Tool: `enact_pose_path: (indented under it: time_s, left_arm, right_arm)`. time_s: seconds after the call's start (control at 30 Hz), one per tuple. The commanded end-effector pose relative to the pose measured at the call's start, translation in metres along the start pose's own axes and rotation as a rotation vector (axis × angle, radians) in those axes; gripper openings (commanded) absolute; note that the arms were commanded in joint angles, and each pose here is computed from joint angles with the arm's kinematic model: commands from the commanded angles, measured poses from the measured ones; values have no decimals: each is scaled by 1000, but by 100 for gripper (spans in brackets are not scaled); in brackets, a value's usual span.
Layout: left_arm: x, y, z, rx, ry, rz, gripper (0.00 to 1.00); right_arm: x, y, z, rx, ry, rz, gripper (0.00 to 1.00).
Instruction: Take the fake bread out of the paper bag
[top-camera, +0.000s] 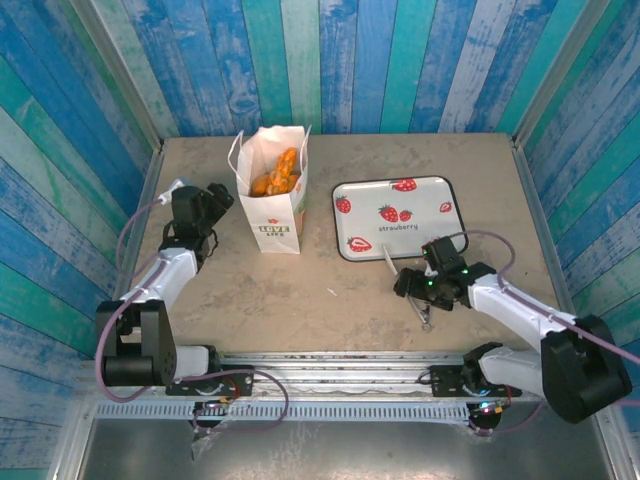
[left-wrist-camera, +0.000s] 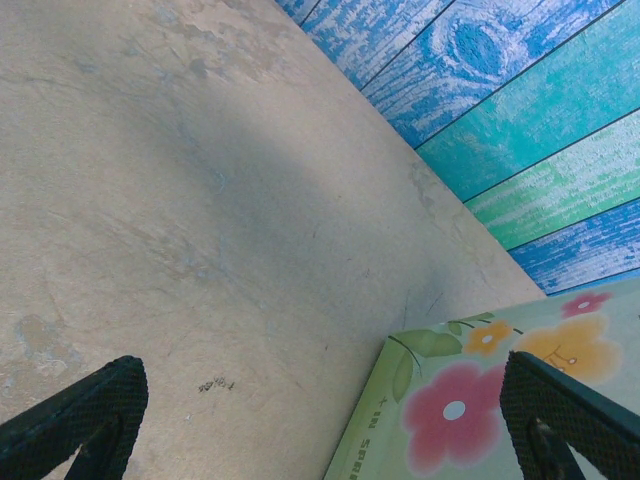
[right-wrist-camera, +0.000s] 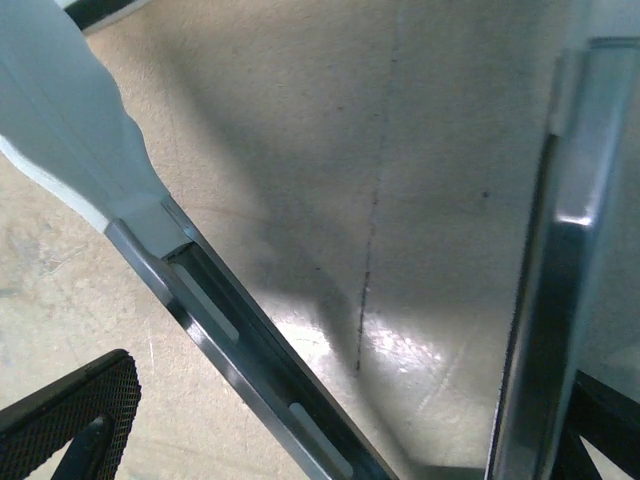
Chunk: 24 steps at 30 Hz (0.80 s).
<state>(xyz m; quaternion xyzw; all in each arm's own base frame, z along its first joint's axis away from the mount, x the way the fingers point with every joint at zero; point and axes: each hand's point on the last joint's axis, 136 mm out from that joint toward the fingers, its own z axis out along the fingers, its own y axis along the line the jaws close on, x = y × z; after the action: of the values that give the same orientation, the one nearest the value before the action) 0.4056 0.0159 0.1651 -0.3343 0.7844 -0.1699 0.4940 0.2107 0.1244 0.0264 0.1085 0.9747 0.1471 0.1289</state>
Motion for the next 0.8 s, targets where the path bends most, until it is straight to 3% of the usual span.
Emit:
enact_pose_path:
  time_s: [0.0, 0.37, 0.63, 0.77]
  left_arm:
    - [-12, -11, -11, 37, -32, -2, 95]
    - [-20, -15, -22, 54, -69, -4, 95]
    - [-25, -20, -26, 67, -78, -1, 95]
    - [-26, -19, -28, 60, -89, 0, 95]
  right_arm:
    - [-7, 1, 3, 101, -36, -41, 100]
    - [-1, 13, 26, 211, -45, -142, 94]
    - [8, 23, 39, 203, -18, -193, 76]
    - [8, 20, 44, 214, -32, -197, 74]
